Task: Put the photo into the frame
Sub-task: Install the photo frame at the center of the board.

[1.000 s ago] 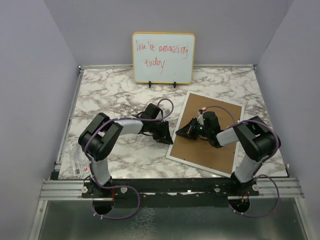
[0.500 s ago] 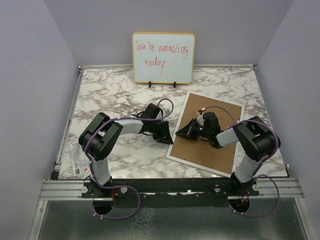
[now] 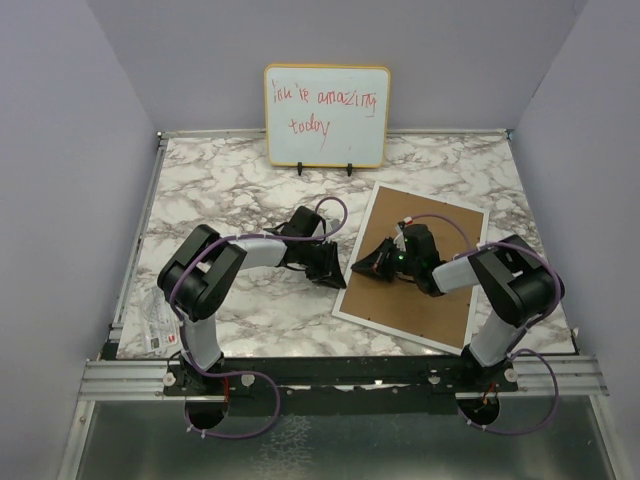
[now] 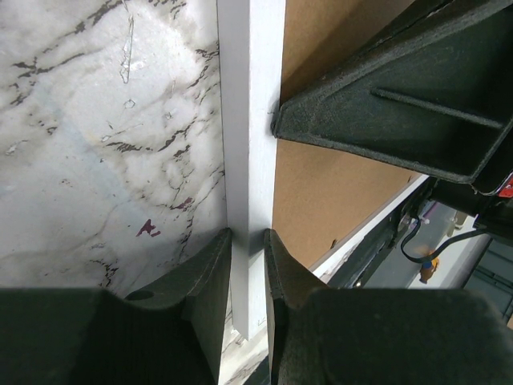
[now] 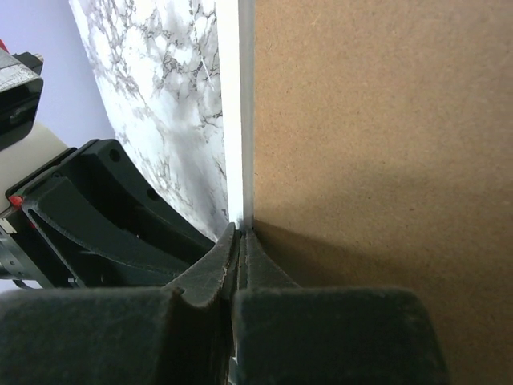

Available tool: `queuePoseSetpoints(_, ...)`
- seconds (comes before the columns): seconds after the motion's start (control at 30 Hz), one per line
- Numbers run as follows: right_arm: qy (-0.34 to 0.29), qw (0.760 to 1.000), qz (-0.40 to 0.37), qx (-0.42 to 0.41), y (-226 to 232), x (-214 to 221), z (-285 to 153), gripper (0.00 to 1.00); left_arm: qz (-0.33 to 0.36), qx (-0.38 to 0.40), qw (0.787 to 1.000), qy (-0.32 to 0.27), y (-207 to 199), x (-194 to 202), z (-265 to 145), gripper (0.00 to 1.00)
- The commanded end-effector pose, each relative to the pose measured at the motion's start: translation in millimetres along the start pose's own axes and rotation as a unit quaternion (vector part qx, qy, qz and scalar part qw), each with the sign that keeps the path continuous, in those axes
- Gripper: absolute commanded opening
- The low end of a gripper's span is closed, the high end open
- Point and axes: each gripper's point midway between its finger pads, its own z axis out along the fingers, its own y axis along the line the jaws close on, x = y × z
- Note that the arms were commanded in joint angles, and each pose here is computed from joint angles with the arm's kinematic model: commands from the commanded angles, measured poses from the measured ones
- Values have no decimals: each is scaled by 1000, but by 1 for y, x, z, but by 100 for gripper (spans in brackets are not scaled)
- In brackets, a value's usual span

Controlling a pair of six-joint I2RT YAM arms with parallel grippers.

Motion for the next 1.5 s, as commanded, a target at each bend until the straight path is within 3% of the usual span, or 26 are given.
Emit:
queuePoseSetpoints(0.0, 8, 973, 38, 229, -115, 31, -22, 1, -35, -157, 986, 49, 88, 45, 9, 24)
queuePoseSetpoints(0.3, -46, 954, 13, 295, -118, 9, -49, 1, -31, -158, 986, 42, 87, 39, 8, 24)
queuePoseSetpoints(0.57, -106, 969, -67, 211, -28, -41, -61, 1, -18, -142, 989, 22, 72, 16, 4, 26)
queuePoseSetpoints(0.67, -101, 979, -83, 154, 12, -58, -50, 2, -3, -119, 993, -1, 54, -10, 2, 33)
queuePoseSetpoints(0.8, -95, 987, -90, 89, 51, -82, -27, 6, 15, -92, 995, -34, 29, -49, 1, 52)
queuePoseSetpoints(0.87, -87, 990, -89, 69, 60, -88, -18, 10, 17, -83, 995, -43, 21, -64, 4, 53)
queuePoseSetpoints(1.03, -62, 994, -76, 47, 67, -96, 3, 11, 9, -89, 995, -38, 26, -77, 17, 53)
queuePoseSetpoints(1.17, -55, 996, -58, 30, 64, -101, 15, 7, 8, -90, 995, -29, 30, -80, 25, 51)
queuePoseSetpoints(1.47, -37, 997, -30, 57, 36, -95, 30, 2, 0, -143, 990, -5, 66, -59, 32, 33)
